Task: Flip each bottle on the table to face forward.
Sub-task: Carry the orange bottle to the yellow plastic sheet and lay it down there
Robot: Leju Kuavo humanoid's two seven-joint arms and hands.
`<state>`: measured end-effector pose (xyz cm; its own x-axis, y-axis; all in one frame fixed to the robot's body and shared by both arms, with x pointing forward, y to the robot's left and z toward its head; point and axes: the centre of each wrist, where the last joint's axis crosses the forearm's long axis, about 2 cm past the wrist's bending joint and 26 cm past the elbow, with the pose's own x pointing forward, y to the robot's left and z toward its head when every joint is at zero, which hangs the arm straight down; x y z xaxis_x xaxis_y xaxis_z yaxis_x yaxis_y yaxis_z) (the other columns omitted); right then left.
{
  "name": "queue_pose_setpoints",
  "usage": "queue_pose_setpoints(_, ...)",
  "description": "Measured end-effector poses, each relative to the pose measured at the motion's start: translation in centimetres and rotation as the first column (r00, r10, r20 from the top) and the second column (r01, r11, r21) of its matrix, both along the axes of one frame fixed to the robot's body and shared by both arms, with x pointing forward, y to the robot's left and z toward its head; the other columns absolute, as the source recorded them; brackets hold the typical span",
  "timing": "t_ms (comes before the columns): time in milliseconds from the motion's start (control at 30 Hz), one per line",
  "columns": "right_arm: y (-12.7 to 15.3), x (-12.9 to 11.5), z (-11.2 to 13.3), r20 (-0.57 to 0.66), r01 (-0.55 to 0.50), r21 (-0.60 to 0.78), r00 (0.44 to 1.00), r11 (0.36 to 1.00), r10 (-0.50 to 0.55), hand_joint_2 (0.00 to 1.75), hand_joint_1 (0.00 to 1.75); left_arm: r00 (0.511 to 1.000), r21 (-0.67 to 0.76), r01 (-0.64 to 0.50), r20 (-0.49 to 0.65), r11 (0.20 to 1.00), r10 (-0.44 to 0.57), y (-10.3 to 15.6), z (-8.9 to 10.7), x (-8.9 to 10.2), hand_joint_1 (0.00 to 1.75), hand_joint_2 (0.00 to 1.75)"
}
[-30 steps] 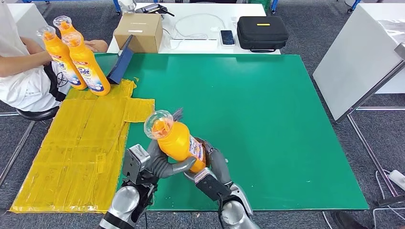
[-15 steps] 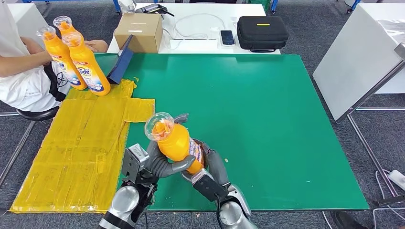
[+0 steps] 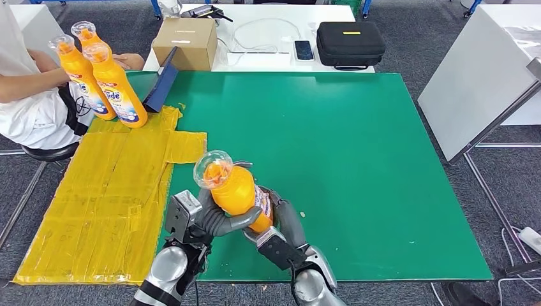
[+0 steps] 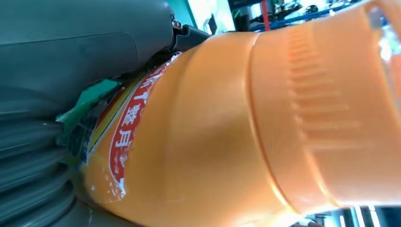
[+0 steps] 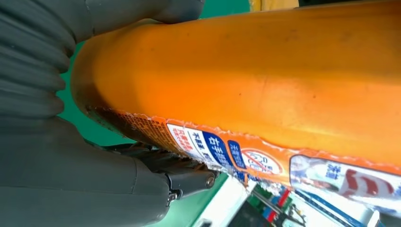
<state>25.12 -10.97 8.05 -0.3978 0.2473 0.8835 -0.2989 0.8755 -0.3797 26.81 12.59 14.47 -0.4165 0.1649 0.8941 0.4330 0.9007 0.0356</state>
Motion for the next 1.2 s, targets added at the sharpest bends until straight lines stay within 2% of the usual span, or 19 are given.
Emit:
queue_pose_setpoints(133,-0.4,0.0,0.4,0.027,0.01,-0.007,1.0,1.0,-0.01,1.75,1.75,1.0,0.004,-0.004,0.008,1.0,0.004,0.0,0.0,0.0,1.75,1.75)
queue_pose_setpoints(167,-0.5,0.0,0.4,0.03,0.011,-0.007,0.999,1.0,-0.011,1.75,1.4,1.0,0.005,-0.004,0.009,1.0,0.004,0.0,0.0,0.0,1.75,1.75)
queue_pose_setpoints(233,-0.7,-0.1,0.5,0.039,0.015,-0.008,0.999,1.0,-0.015,1.75,0.52,1.0,0.009,-0.008,0.013,1.0,0.008,0.0,0.1,0.0,1.75,1.75)
queue_pose_setpoints(267,-0.7,-0.1,0.6,0.046,0.019,-0.005,0.999,1.0,-0.018,1.31,0.09,1.0,0.014,-0.013,0.018,1.0,0.013,0.0,0.1,0.0,1.75,1.75)
queue_pose_setpoints(300,-0.8,-0.3,0.7,0.058,0.023,0.004,0.998,1.0,-0.023,0.87,0.0,0.999,0.023,-0.021,0.024,1.0,0.02,0.0,0.1,0.0,1.75,1.75)
queue_pose_setpoints(367,-1.1,-0.6,1.2,0.084,0.034,0.047,0.996,0.998,-0.038,0.0,0.0,0.998,0.057,-0.048,0.041,0.997,0.046,0.1,0.0,0.0,1.75,1.75)
queue_pose_setpoints(600,-3.1,-1.2,3.8,0.138,0.083,0.214,0.984,0.973,-0.114,0.0,0.0,0.972,0.233,-0.212,0.147,0.949,0.181,1.2,-0.3,0.2,1.75,1.75)
queue_pose_setpoints(1133,-4.2,-1.6,5.2,0.181,0.104,0.248,0.972,0.963,-0.151,0.0,0.0,0.967,0.263,-0.239,0.157,0.935,0.203,1.9,-0.5,0.4,1.75,1.75)
queue_pose_setpoints(1200,-4.2,-1.7,5.2,0.185,0.104,0.254,0.971,0.961,-0.154,0.87,0.0,0.959,0.3,-0.269,0.173,0.915,0.225,2.0,-0.4,0.4,1.75,1.75)
